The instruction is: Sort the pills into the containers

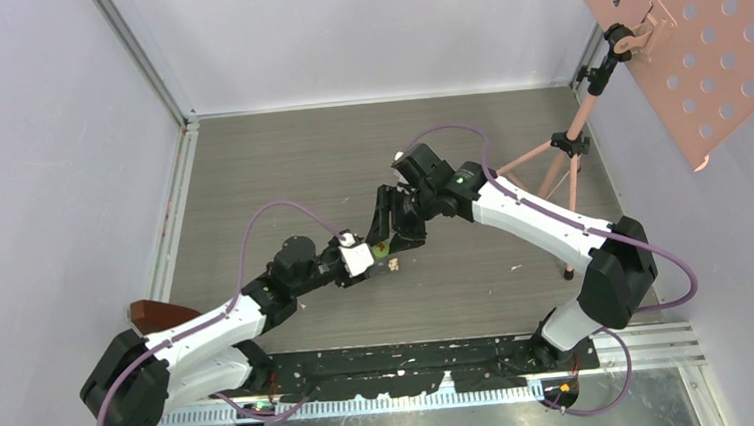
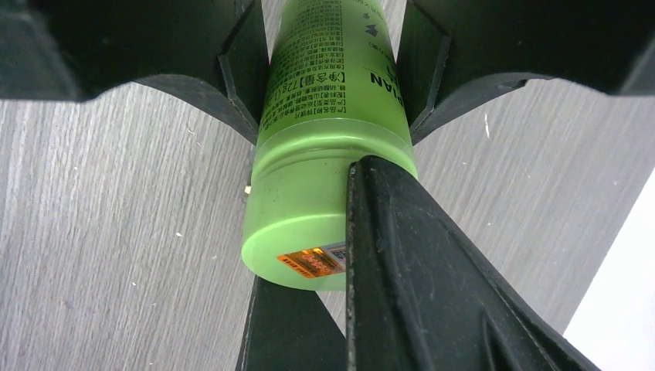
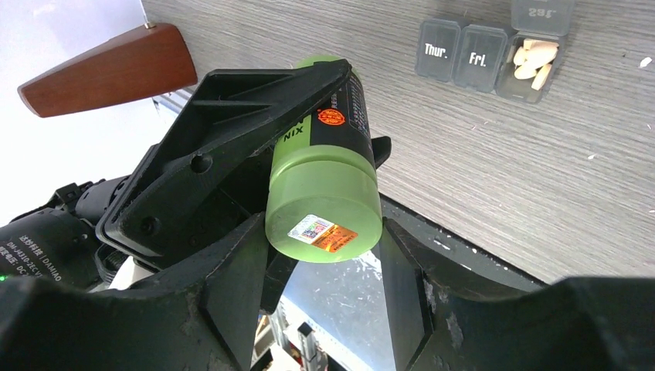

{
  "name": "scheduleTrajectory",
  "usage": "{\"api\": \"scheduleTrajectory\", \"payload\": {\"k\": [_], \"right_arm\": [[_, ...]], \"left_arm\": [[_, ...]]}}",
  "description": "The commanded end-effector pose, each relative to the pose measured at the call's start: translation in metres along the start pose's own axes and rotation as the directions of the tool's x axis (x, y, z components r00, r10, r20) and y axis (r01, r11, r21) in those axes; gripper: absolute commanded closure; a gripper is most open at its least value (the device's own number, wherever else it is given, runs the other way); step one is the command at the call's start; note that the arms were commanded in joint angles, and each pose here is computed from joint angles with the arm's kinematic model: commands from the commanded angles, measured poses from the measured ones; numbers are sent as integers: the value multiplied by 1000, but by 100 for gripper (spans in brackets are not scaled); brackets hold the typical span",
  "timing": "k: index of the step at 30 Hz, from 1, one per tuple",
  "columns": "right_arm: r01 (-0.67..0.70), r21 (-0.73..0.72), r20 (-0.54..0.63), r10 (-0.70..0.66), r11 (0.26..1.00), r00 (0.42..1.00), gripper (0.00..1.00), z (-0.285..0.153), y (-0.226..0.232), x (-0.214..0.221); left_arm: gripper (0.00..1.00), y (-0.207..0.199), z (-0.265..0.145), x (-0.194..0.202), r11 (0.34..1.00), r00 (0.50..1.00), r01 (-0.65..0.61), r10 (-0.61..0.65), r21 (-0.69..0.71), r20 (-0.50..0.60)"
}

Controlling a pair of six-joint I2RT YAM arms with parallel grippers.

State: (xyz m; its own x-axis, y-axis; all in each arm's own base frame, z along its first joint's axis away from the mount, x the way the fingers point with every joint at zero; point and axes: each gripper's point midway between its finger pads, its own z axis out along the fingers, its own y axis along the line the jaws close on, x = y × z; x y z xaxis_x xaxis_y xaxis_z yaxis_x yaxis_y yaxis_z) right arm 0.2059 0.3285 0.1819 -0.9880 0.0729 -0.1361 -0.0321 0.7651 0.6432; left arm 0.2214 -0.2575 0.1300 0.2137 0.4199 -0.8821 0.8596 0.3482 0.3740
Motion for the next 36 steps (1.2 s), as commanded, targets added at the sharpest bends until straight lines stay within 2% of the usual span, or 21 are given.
{"api": "scheduleTrajectory", "payload": {"k": [1, 7, 10, 14, 21, 25, 27, 29, 31, 32, 35, 36], "right_arm": [[-26, 12, 32, 25, 1000, 999, 44, -3, 4, -13], [-27, 21, 64, 26, 999, 998, 38, -10, 7, -22], [-18, 21, 73, 17, 1000, 997, 30, -15, 10, -26], [-14, 21, 81, 12, 1000, 997, 25, -17, 11, -29], [1, 19, 122, -4, 1000, 993, 20, -28, 12, -36], [59, 49, 201, -68, 997, 977, 5, -43, -2, -49], [117, 30, 244, -121, 993, 962, 3, -53, -9, -56], [206, 24, 304, -203, 978, 931, 2, -66, -14, -65], [355, 15, 380, -334, 935, 863, 1, -86, -10, -71], [441, 33, 404, -415, 897, 815, 1, -92, -10, -76], [611, 18, 468, -547, 792, 695, 1, -113, 4, -69], [691, -15, 492, -596, 723, 635, 1, -118, 16, -64]], "left_arm": [[100, 26, -5, -88, 985, 944, -140, 163, -100, 288], [100, 22, -2, -81, 986, 952, -152, 166, -73, 257], [100, 17, -1, -72, 984, 957, -173, 179, -48, 229], [100, 11, 0, -63, 986, 966, -168, 167, -14, 198], [100, 7, 4, -52, 991, 979, -135, 129, 25, 155], [100, 1, 1, -55, 993, 983, -84, 70, 78, 173], [100, -9, -2, -59, 987, 981, -56, 27, 149, 190], [100, -18, -5, -61, 975, 981, -28, -15, 220, 191], [100, -27, -7, -64, 955, 982, -7, -50, 295, 184], [100, -32, -8, -66, 943, 981, 3, -68, 332, 184], [100, -42, -11, -72, 912, 977, 17, -103, 411, 189], [100, -44, -12, -75, 902, 974, 16, -111, 432, 196]]}}
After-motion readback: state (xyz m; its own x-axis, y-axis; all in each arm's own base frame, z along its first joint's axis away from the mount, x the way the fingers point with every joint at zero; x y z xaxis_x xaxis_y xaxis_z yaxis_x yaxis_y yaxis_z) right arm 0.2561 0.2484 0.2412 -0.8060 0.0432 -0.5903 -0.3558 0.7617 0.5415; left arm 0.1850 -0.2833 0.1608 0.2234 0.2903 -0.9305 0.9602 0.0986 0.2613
